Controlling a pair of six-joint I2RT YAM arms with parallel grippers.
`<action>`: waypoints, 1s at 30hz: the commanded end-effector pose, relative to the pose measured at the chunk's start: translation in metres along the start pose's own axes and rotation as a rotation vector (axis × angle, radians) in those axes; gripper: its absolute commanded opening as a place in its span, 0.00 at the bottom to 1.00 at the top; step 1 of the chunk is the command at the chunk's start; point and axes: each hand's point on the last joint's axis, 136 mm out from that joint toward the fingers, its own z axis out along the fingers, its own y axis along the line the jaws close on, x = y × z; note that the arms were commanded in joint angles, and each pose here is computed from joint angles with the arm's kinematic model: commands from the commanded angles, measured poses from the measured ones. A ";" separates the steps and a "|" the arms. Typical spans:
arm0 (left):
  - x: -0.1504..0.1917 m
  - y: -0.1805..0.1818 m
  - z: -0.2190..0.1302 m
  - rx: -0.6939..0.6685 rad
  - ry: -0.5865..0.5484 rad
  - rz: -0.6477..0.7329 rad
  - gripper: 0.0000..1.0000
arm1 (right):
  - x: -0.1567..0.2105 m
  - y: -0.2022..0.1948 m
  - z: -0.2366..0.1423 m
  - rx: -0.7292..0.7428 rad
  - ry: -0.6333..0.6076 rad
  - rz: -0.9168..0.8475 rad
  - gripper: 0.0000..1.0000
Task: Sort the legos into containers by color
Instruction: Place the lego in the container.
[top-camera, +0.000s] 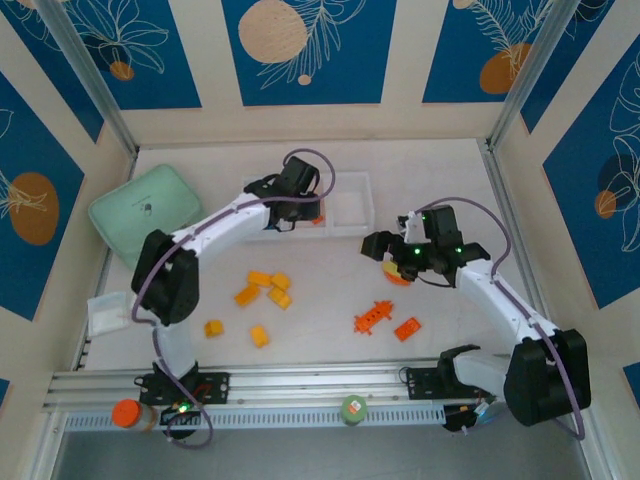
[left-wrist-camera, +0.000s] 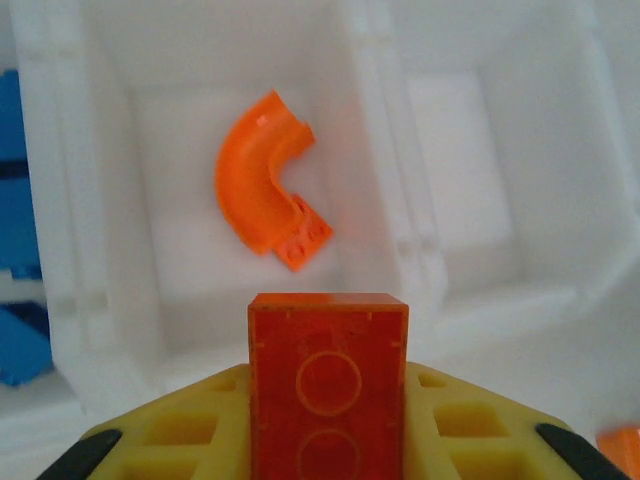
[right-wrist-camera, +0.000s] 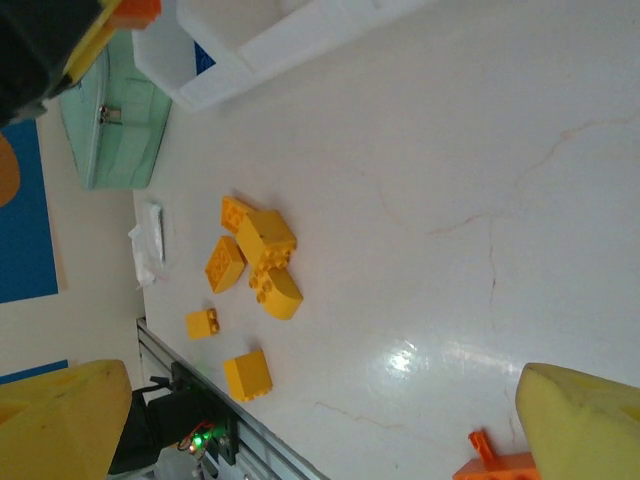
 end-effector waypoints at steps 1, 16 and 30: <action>-0.007 0.025 0.020 -0.134 0.030 -0.020 0.20 | -0.010 0.009 0.001 -0.015 -0.012 -0.030 0.99; -0.024 0.041 0.053 -0.234 0.069 0.004 0.41 | -0.019 0.005 0.007 -0.007 0.001 -0.014 0.99; -0.022 0.010 -0.002 -0.088 0.045 0.051 0.54 | -0.021 0.008 -0.012 0.003 -0.042 0.000 0.99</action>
